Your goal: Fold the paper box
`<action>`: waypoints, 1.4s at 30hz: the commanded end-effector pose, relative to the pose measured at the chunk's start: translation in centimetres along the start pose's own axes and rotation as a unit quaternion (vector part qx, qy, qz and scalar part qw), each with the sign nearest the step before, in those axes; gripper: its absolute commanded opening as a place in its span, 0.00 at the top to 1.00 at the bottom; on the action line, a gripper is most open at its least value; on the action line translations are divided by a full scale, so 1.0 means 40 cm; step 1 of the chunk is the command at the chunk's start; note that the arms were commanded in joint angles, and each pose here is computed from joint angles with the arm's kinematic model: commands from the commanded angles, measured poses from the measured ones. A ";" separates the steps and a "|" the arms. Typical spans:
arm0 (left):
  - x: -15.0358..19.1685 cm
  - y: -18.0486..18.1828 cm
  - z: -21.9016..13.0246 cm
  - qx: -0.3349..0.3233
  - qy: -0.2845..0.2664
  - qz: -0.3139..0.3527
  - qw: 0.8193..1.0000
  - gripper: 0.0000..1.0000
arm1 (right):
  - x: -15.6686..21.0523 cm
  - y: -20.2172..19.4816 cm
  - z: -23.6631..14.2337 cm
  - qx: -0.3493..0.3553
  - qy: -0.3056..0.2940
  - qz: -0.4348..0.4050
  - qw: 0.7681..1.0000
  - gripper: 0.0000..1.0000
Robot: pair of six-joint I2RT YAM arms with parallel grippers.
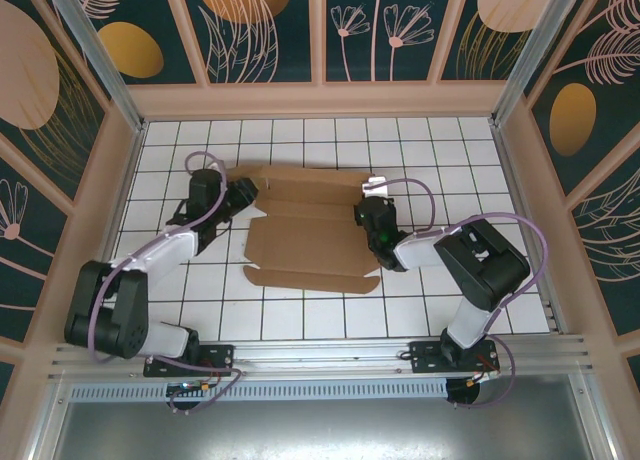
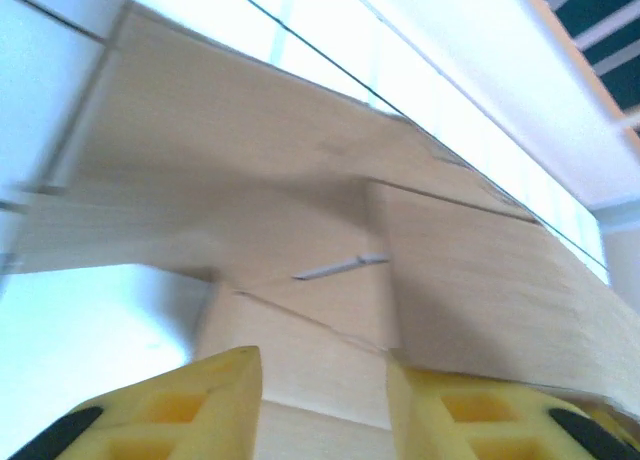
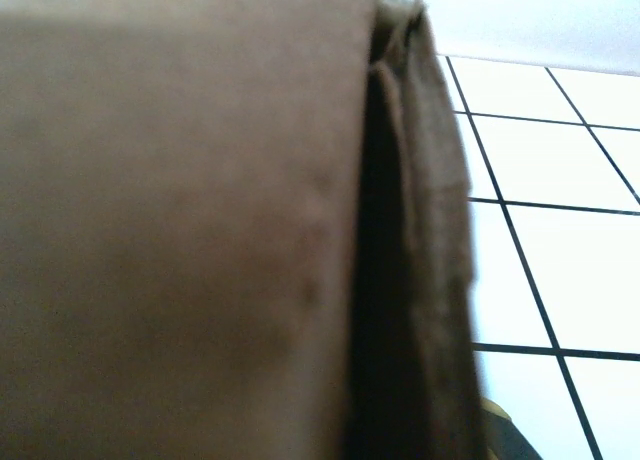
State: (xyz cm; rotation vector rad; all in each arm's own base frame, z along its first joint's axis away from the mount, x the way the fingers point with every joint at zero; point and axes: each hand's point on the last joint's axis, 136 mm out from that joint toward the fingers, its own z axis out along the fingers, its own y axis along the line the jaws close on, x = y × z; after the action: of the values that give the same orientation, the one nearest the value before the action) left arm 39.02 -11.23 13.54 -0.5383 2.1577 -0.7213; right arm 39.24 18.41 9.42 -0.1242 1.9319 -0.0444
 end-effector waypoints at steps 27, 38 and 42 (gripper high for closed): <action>-0.171 0.039 0.041 0.080 -0.031 0.177 0.980 0.57 | -0.013 0.040 0.063 -0.126 0.171 0.039 0.976 1.00; -0.104 -0.058 0.003 0.199 0.000 0.131 0.971 0.54 | 0.028 0.037 0.087 -0.119 0.193 0.040 0.973 1.00; -0.073 -0.065 0.002 0.185 0.010 0.120 0.975 0.53 | 0.030 0.042 0.094 -0.119 0.194 0.044 0.973 1.00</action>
State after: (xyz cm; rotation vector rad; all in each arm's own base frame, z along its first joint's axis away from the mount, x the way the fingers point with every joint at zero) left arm 41.76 -10.34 15.23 -0.0930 2.0330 -0.9229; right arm 42.89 20.03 9.45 -0.2092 2.2370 0.2280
